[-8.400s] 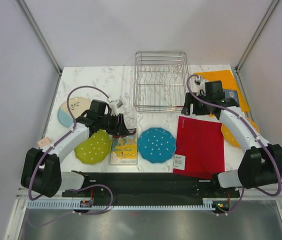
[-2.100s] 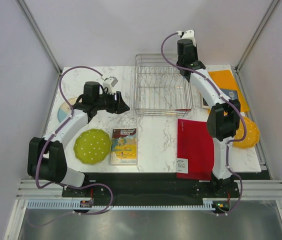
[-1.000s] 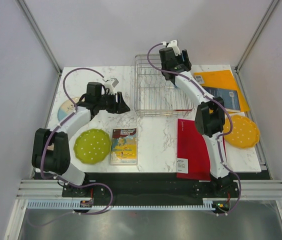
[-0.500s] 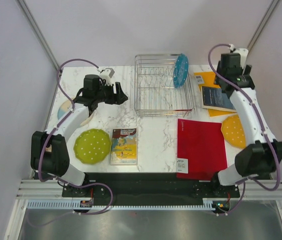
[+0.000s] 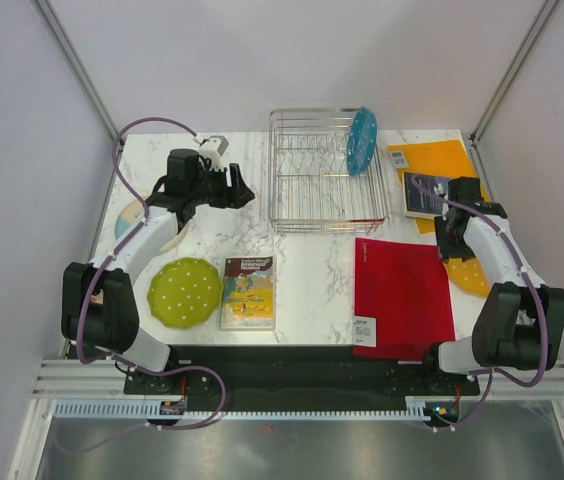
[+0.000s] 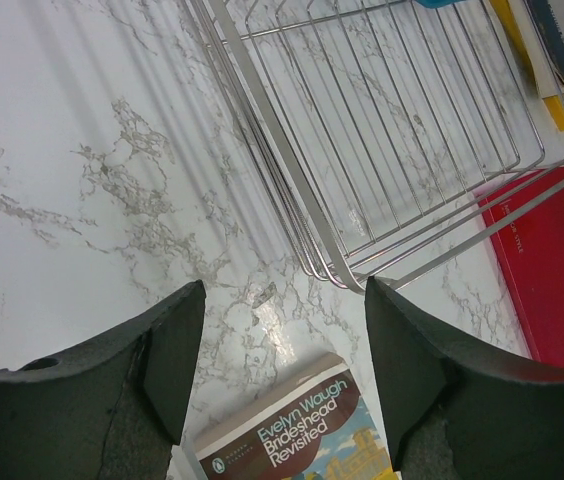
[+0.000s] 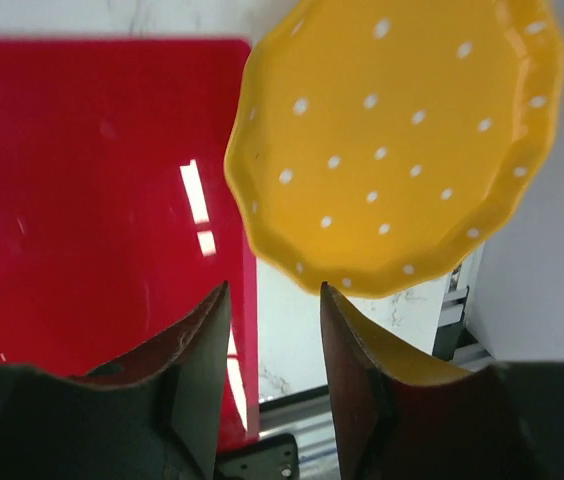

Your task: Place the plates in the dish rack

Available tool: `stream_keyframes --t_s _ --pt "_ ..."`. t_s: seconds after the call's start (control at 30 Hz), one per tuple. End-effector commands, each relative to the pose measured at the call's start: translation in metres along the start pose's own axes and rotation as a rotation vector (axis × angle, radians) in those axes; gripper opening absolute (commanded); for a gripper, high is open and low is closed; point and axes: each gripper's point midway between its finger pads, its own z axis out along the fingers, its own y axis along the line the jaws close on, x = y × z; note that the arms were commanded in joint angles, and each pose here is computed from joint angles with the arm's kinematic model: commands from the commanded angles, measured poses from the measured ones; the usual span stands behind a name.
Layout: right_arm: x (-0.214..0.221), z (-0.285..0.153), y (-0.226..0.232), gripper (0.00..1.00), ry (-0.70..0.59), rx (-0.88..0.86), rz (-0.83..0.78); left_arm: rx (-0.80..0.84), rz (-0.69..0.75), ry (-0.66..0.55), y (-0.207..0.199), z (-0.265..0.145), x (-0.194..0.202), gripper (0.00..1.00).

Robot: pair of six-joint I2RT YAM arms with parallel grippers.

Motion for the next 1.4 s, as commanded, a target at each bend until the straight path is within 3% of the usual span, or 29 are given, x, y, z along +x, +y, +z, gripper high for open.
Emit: stream_keyframes --t_s 0.0,0.7,0.93,1.13,1.23,1.27,1.37 --pt "0.008 0.009 0.014 0.48 -0.010 -0.083 -0.128 0.004 0.035 -0.052 -0.003 -0.006 -0.015 0.72" --pt "0.022 0.076 0.022 0.45 0.036 -0.053 -0.221 -0.042 0.070 -0.010 0.006 -0.015 0.010 0.72" --pt "0.018 0.087 0.012 0.43 0.017 0.022 -0.209 -0.008 0.118 -0.050 -0.009 -0.044 0.012 0.72" --pt "0.020 0.094 0.007 0.30 -0.003 0.058 -0.252 0.011 0.095 -0.072 -0.022 -0.072 0.032 0.72" --pt "0.034 0.095 0.008 0.13 0.022 0.051 -0.282 0.015 0.079 -0.080 -0.026 -0.082 0.038 0.72" --pt "0.043 0.095 0.008 0.03 0.036 0.052 -0.290 0.020 0.078 -0.082 -0.028 -0.084 0.039 0.72" --pt "0.049 0.078 0.000 0.00 0.016 0.090 -0.302 0.024 0.095 -0.101 -0.032 -0.093 0.038 0.72"
